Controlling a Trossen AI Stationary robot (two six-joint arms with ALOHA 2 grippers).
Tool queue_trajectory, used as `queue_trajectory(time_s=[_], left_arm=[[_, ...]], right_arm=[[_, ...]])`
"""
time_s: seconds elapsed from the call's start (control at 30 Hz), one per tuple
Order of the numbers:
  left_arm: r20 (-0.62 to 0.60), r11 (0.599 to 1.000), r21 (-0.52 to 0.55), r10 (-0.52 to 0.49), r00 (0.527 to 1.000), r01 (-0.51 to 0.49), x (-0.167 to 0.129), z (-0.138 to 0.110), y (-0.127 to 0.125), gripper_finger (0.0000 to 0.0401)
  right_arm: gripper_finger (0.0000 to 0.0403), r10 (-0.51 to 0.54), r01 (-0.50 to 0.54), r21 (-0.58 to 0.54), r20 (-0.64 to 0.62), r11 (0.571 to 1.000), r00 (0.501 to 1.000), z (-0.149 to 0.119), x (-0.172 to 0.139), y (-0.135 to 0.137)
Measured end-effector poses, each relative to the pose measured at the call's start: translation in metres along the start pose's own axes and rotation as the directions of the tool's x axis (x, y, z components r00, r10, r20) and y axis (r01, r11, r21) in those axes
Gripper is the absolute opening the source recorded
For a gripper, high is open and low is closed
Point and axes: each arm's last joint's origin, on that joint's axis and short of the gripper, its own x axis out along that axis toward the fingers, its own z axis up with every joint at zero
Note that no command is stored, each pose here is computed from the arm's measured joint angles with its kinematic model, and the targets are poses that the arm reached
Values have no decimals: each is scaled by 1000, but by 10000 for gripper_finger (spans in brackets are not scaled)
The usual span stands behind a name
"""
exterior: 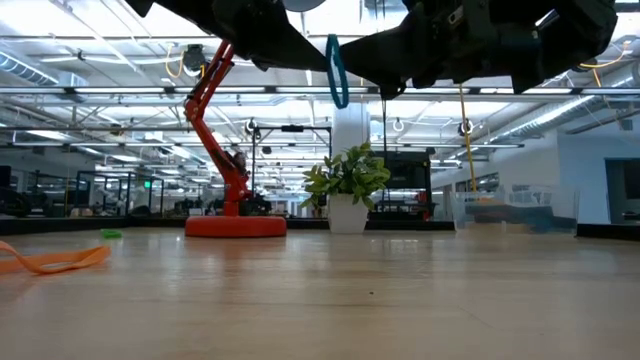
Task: Pick and place rubber bands into bin
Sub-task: Put the top blue rubber band into the transparent bin
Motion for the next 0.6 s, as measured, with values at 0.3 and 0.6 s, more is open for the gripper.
queue_trajectory(time_s=[0.3,0.6], left_arm=[[9,1000,-2,8,1000,-8,0,1,0,8],[8,1000,1,11,1000,-11,0,1,0,30]], right_arm=[[56,-8,8,2,-27,1000,1000,-13,6,-3],[8,-16,16,2,-26,1000,1000,-13,6,-6]])
